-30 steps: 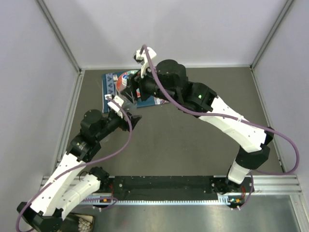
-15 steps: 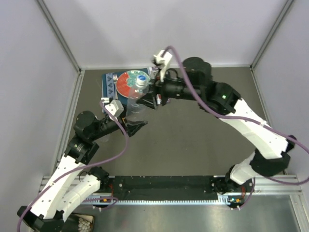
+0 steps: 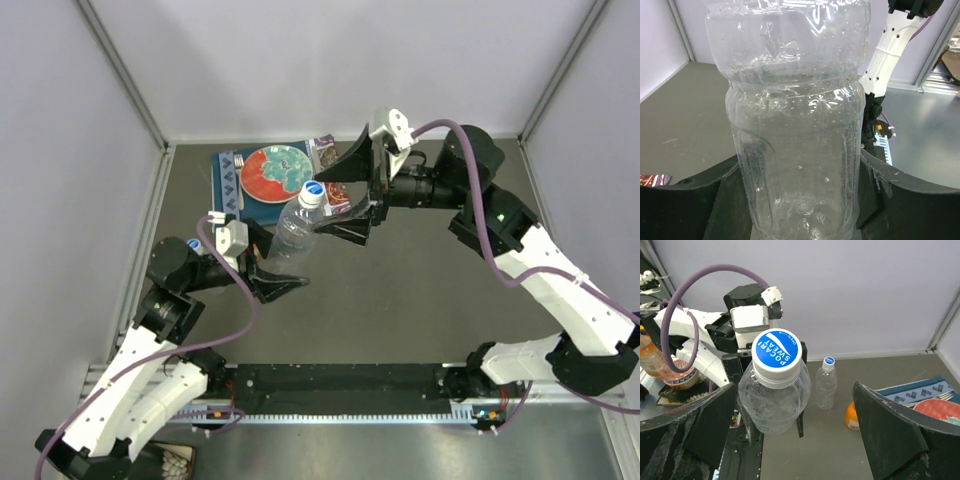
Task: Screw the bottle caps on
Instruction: Screw the bottle cap onto the plastic bottle.
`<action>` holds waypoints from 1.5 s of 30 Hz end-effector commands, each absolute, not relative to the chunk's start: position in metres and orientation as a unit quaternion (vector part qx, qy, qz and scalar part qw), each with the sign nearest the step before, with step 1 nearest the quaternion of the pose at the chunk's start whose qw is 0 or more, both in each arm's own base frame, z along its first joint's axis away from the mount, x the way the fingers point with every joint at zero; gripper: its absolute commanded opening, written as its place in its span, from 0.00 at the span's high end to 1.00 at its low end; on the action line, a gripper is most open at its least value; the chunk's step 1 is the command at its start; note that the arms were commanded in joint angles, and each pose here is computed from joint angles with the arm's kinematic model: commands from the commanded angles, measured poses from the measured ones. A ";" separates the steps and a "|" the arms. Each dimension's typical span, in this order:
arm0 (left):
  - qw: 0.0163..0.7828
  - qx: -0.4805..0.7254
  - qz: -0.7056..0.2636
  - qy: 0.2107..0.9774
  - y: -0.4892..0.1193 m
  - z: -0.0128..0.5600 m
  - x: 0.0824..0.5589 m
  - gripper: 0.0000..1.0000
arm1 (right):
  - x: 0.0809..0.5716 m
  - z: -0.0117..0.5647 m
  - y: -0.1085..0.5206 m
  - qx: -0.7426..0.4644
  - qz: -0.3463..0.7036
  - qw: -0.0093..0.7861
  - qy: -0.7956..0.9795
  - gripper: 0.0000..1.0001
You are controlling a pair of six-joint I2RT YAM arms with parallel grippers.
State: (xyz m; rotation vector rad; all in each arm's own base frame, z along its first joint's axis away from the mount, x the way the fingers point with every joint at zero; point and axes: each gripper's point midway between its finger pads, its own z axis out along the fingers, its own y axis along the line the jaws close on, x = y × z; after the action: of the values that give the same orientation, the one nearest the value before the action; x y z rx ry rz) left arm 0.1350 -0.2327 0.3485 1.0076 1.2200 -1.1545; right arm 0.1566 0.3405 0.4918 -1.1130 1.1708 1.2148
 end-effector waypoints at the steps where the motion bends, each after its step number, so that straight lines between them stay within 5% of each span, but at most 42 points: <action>1: 0.574 0.412 -0.507 0.493 -0.233 0.363 0.131 1.00 | 0.147 0.528 0.339 -0.485 0.526 0.557 0.421 0.01; 24: 0.523 0.449 -0.570 0.447 -0.233 0.370 0.092 1.00 | 0.101 0.559 0.334 -0.586 0.664 0.408 0.222 0.32; 45: 0.538 0.436 -0.558 0.458 -0.234 0.372 0.103 1.00 | 0.083 0.555 0.344 -0.589 0.681 0.381 0.208 0.59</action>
State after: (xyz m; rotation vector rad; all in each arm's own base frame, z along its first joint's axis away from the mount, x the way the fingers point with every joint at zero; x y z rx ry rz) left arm 0.0969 -0.2345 0.3617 1.0685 1.1101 -1.3598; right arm 0.0988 0.3492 0.5425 -1.4815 0.6185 1.7581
